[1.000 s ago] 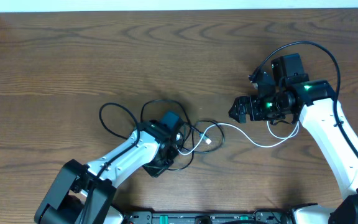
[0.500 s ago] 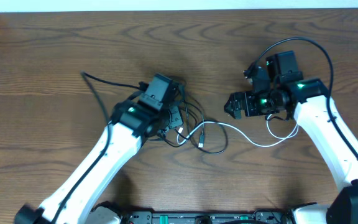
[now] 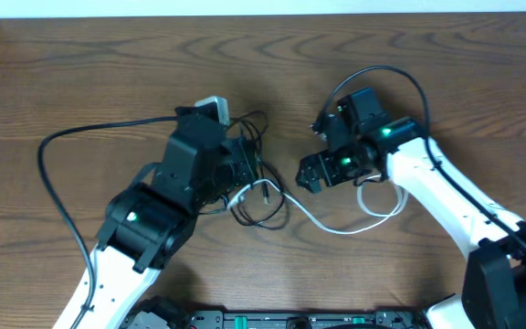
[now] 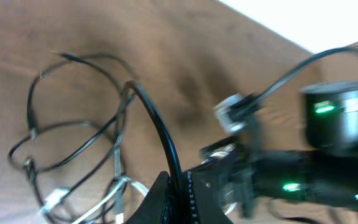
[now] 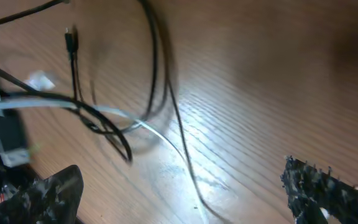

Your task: Untangle cables

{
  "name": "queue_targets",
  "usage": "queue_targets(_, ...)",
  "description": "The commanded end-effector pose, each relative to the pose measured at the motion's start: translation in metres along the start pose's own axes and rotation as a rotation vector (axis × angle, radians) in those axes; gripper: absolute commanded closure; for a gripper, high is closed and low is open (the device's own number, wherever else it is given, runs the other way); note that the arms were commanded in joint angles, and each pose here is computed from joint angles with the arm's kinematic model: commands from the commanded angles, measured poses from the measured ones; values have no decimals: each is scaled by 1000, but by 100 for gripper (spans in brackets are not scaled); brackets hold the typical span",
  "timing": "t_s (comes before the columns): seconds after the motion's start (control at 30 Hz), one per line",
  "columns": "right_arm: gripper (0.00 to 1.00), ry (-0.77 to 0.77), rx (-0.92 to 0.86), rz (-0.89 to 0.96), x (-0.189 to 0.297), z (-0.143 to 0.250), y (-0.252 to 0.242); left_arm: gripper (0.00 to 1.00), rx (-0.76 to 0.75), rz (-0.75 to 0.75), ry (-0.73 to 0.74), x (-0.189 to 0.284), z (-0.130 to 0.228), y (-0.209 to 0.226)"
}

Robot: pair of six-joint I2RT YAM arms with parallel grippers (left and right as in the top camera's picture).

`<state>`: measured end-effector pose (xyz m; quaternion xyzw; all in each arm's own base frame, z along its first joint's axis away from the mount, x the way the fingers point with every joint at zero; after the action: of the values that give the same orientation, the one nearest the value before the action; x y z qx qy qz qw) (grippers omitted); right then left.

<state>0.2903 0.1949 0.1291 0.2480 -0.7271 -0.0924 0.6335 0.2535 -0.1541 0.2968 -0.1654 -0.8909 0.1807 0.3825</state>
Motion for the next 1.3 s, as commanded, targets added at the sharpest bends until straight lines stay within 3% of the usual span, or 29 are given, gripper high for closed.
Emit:
queue_targets(0.0, 1, 45, 37, -9, -14, 8, 8, 93, -9, 42, -67, 10, -15, -9)
queue_targets(0.33, 1, 51, 148, -53, -36, 13, 41, 92, 177, 91, -116, 10, -27, -17)
queue_targets(0.53, 1, 4, 200, -20, -41, 8, 50, 92, 180, 175, -125, 13, -32, -30)
queue_targets(0.63, 7, -39, 196, 53, -43, 2, 45, 92, 178, 188, -143, 14, -36, -33)
queue_targets(1.0, 44, -105, 161, 95, -42, -9, 43, 93, 182, 218, -198, 24, -47, -35)
queue_targets(1.27, 97, -117, 119, 214, -47, -4, 20, 92, 211, 175, -258, 39, -58, -15)
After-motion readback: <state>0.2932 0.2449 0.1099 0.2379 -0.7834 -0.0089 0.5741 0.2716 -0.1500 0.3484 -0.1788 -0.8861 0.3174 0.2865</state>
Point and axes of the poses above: each gripper's point midway between its finger pads, its own x axis back along the fingers, its own y axis along the line the jaws close on, z = x × y, the point moved 4 cm from there along x, back along the fingers, and after that the axes turned 10 degrees about -x, right-handed, at the moved point
